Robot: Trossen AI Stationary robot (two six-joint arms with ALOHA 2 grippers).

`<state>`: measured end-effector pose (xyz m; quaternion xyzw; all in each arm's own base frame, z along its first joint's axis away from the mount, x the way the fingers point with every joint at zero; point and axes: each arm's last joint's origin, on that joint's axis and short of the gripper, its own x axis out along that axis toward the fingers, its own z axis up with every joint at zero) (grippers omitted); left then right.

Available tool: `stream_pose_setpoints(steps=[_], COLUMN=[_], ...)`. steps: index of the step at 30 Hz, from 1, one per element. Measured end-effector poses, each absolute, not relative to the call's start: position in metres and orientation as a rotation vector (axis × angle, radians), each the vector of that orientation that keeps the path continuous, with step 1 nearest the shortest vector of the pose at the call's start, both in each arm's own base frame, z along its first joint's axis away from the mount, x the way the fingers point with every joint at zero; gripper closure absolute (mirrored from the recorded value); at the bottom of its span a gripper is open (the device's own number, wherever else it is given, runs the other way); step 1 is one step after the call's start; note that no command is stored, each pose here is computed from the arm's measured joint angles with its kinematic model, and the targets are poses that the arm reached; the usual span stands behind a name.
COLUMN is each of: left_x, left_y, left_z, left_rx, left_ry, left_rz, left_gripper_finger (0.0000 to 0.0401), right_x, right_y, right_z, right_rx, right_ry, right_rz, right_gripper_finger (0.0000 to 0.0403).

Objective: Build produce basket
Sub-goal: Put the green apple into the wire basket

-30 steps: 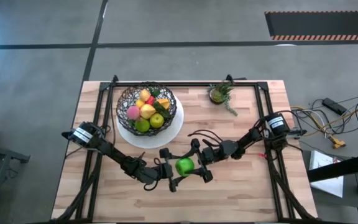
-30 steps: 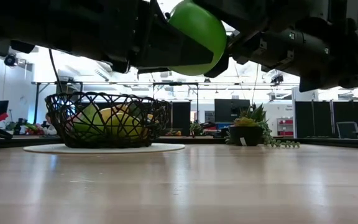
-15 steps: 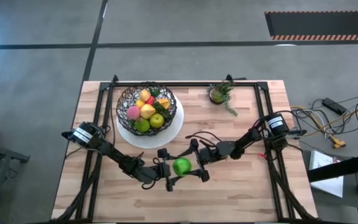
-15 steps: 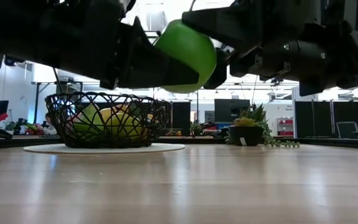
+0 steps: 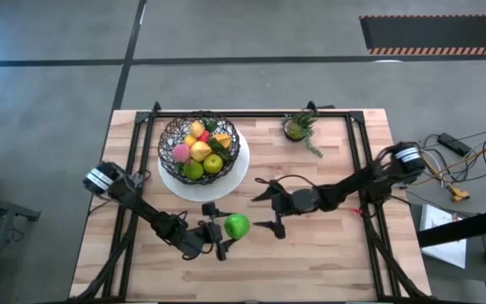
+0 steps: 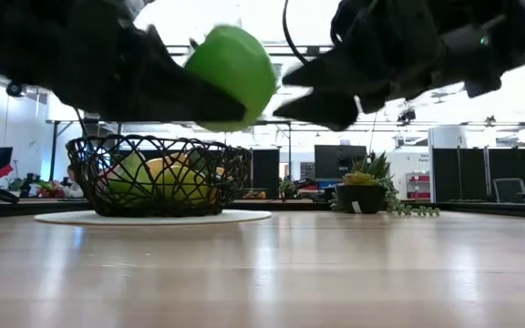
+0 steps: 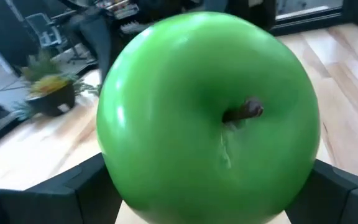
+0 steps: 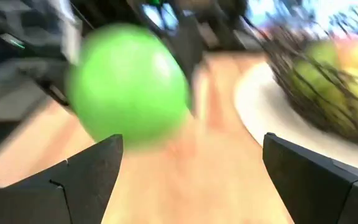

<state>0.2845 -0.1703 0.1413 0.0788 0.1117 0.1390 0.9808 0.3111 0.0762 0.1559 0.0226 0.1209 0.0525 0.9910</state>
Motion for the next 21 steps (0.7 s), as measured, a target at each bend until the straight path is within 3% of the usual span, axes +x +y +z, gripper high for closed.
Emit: stream_pose_setpoints(steps=[8,14,21], left_x=[0.254,0.224,0.194], left_y=[-0.134,-0.058,0.032], left_z=[0.208,0.264,0.269], left_rx=[0.108,-0.056,-0.217], left_ry=[0.379,0.52,0.768], left_rz=[0.437,0.602,0.801], left_gripper_finger=[0.0073,0.0073,0.0073], right_x=[0.281,0.275,0.276], right_y=[0.098,0.12,0.128], right_z=[0.165,0.158,0.145], right_rx=[0.026,0.01,-0.008], right_ry=[0.393,0.383,0.39], right_rz=[-0.145,-0.139,-0.155], right_gripper_finger=[0.0035,0.0035,0.0035])
